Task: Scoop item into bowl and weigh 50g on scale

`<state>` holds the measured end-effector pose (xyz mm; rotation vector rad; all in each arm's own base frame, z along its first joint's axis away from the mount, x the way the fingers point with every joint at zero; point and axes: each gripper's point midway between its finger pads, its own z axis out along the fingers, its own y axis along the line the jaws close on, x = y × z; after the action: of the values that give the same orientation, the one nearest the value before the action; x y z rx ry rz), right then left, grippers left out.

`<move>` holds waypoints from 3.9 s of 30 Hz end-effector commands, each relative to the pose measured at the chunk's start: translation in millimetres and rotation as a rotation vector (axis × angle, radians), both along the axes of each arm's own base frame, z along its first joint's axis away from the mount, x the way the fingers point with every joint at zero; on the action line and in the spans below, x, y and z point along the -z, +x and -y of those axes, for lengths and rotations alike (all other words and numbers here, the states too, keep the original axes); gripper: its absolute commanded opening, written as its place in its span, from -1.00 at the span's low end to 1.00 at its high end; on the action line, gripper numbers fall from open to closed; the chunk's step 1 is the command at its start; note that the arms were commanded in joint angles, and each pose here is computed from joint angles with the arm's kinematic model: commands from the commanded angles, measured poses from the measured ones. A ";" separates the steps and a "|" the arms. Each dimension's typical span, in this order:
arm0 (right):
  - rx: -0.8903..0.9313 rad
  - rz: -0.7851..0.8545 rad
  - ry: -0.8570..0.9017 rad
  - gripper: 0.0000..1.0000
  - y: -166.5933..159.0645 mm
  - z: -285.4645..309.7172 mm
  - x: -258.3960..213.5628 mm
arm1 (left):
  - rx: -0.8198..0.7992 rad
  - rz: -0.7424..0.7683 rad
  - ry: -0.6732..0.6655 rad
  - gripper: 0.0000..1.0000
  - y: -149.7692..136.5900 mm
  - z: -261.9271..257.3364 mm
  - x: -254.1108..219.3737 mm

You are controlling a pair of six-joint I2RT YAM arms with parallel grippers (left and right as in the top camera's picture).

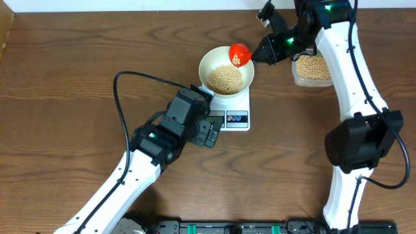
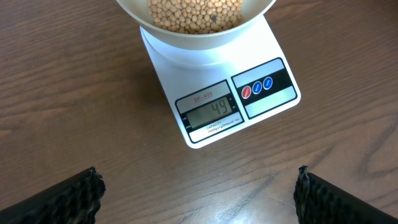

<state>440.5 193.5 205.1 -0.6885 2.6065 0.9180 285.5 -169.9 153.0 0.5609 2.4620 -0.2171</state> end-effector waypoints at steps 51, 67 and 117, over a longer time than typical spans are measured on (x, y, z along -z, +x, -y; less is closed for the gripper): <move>-0.246 0.228 -0.112 -0.98 -2.1 -15.3 -1.1 | -0.015 -0.001 0.012 0.99 0.5 -4.6 3.0; -0.295 0.279 -0.213 -0.98 -2.0 -21.1 6.3 | -0.015 -0.001 0.012 0.99 0.5 -4.6 3.0; -0.045 0.206 -0.193 -0.98 19.0 -18.2 1.7 | -0.015 -0.001 0.012 0.99 0.5 -4.6 2.9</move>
<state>456.2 210.5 192.6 -0.9078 2.5286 0.5640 285.5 -169.9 153.0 0.5609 2.4620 -0.2171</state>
